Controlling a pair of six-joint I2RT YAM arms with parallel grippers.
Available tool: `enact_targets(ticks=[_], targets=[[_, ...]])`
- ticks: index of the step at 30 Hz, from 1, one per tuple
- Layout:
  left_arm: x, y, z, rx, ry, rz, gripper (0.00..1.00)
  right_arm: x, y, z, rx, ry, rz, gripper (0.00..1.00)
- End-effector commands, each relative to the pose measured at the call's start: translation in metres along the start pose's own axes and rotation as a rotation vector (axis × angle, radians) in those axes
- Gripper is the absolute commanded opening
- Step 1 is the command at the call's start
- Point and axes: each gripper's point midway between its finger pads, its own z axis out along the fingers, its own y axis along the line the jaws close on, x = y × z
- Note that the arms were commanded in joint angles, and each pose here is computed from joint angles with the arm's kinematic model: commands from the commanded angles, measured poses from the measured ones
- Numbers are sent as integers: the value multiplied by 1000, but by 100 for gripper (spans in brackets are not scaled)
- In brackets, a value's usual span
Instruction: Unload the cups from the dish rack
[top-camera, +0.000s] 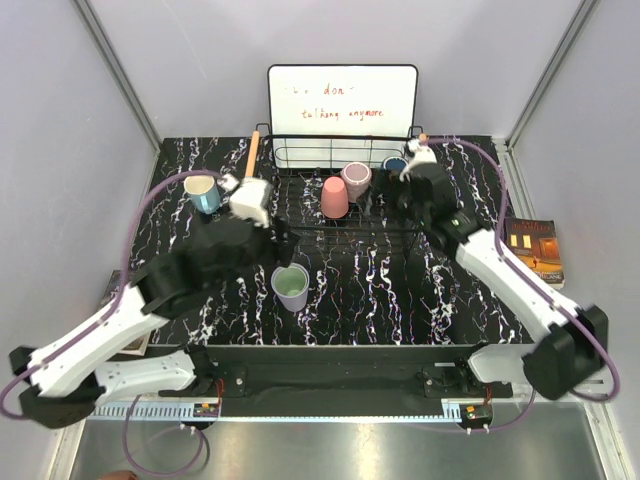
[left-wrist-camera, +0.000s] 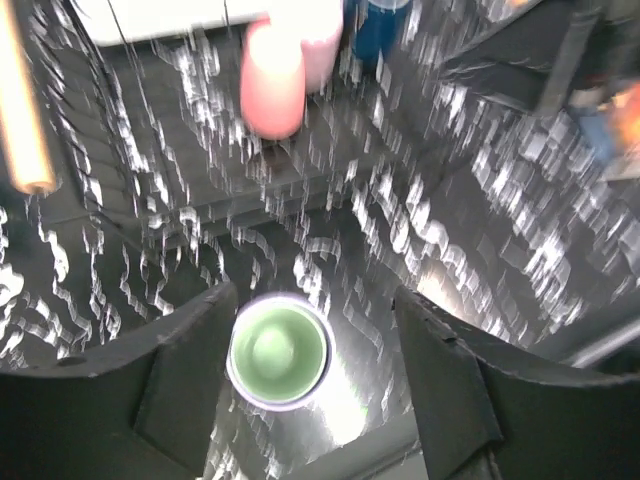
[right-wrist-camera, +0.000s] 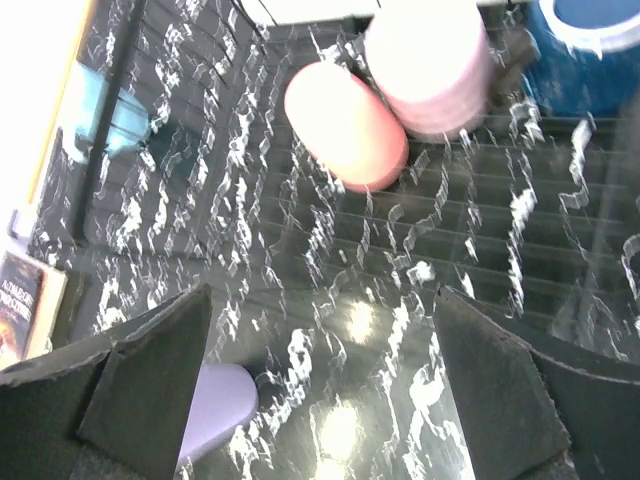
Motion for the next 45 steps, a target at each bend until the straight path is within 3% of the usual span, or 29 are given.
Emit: enact_targets(ticks=[1,2,3,7,16,41,44,45], targets=[[-24,13,-5,-34,-194,-117,71,-42,36,25,-61,-33,-52,100],[-21,14,-5,-39,-190,-116,72,-28,33,45,-35,29,-66,100],[-19,14,-4,-35,-183,-106,72,-45,43,49,-44,5,-77,100],[-9,13,2,-41,-139,-85,72,-28,39,99,44,101,-165,100],[0,10,8,-38,-115,-91,72,-2,20,154,155,187,-207,100],[24,5,25,-21,-72,-88,72,53,7,211,149,315,-229,99],[26,4,27,-20,-64,-89,72,58,6,214,147,326,-233,95],[27,4,27,-19,-62,-90,72,59,6,214,143,330,-236,84]])
